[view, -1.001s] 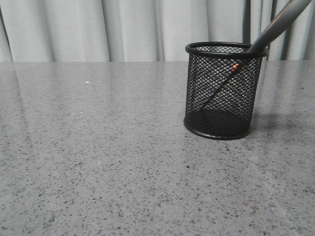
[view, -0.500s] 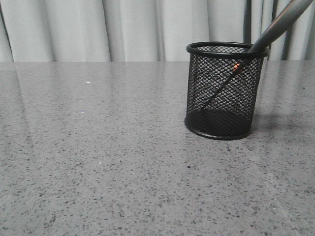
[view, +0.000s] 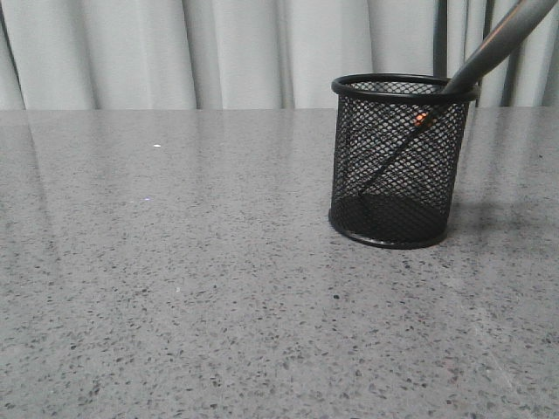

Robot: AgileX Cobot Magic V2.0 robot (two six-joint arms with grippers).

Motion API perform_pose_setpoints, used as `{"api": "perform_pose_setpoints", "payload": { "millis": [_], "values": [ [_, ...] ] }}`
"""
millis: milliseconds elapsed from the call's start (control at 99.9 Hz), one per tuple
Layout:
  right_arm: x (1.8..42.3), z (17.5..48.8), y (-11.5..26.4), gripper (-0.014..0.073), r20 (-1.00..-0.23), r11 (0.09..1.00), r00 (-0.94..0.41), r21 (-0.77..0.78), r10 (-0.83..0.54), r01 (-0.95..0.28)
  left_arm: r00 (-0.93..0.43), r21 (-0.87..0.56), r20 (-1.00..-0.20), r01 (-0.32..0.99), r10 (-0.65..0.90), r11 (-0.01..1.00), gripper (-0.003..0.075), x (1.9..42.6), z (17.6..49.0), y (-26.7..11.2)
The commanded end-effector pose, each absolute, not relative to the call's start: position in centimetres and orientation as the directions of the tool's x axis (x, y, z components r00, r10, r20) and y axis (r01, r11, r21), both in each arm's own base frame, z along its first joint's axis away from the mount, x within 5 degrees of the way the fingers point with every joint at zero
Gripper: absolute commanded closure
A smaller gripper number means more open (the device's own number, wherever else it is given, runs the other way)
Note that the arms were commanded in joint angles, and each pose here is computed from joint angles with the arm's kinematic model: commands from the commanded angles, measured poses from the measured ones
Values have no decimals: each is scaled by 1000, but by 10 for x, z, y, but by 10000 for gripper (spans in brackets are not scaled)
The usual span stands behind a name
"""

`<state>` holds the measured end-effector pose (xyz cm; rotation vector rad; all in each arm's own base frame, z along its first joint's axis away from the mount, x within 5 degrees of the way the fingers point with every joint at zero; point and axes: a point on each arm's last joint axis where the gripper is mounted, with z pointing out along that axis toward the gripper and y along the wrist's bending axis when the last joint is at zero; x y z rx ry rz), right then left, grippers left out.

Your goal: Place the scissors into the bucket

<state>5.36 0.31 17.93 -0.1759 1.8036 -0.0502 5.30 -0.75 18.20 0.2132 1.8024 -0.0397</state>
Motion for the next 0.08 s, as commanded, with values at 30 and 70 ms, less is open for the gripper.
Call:
{"api": "perform_pose_setpoints", "payload": {
  "millis": [30, 70],
  "values": [
    [53, 179, 3, 655, -971, 988, -191, -132, -146, -84, -192, 75, -976, 164, 107, 984, 740, 53, 173, -8],
    [53, 179, 3, 655, -971, 988, -191, -132, -146, -84, -192, 75, -976, 164, 107, 984, 740, 53, 173, -8]
  ]
}}
